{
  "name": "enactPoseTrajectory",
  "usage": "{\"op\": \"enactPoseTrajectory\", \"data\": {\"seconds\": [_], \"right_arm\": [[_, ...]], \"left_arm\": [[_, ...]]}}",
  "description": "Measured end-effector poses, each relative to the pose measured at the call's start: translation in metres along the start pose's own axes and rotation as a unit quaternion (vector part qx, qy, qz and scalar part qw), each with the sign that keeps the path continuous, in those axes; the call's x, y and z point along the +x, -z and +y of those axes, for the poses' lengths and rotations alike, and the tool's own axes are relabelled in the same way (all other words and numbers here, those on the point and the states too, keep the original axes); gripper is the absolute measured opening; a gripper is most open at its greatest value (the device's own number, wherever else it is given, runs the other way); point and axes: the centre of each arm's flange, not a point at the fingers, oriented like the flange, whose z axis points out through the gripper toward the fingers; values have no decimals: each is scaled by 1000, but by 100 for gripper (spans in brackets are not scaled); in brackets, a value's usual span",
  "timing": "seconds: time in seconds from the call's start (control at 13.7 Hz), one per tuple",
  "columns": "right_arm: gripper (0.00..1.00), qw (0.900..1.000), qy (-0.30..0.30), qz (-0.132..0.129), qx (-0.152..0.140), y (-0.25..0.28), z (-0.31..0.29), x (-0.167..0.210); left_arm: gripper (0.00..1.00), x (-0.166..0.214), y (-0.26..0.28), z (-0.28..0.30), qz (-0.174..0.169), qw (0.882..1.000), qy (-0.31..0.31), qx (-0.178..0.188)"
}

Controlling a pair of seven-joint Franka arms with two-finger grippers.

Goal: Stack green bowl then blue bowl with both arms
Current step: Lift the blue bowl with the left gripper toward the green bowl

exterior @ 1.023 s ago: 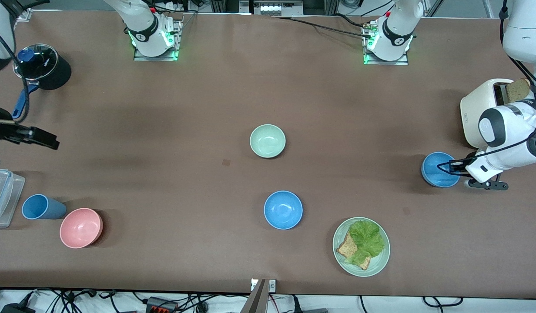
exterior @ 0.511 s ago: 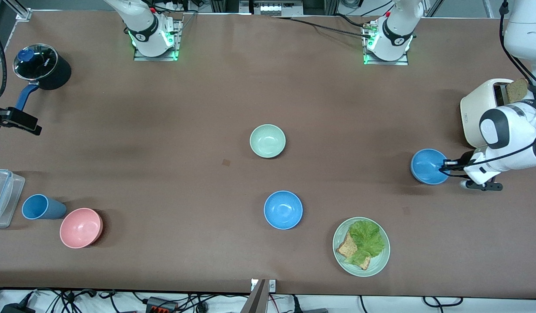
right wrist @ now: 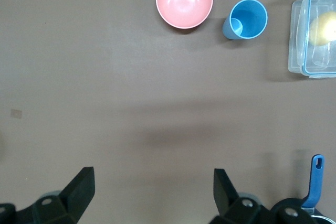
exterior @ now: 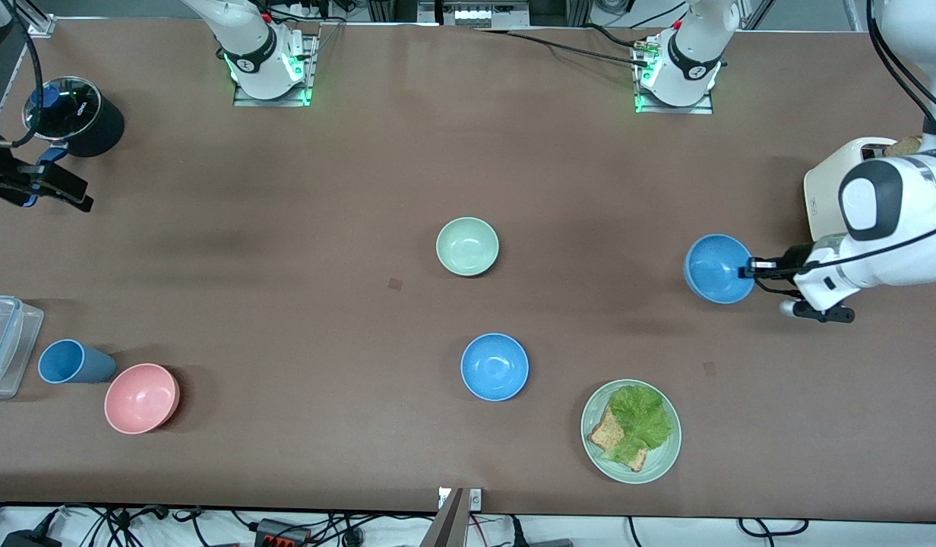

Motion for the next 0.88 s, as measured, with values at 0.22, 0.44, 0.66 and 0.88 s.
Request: {"op": "enactPoseTrajectory", "data": {"seconds": [0.22,0.44,0.66,0.88], "right_arm": [[100,1000,1,-1,0,-4,0,-1],[100,1000,4,-2,0,-4,-1,-1],[100,1000,8,-7,0,-5,-1,-2],[100,1000,11,-7,0,-5,-1,-2]], "left_arm": [[5,-10,-6,101,-4,999,34,0],[5,-24,-26,209,24,996,89,-16],[5,-47,-58,301,48,987,149,-40],[5,-81,-105,363,59,977,198,-59]]}}
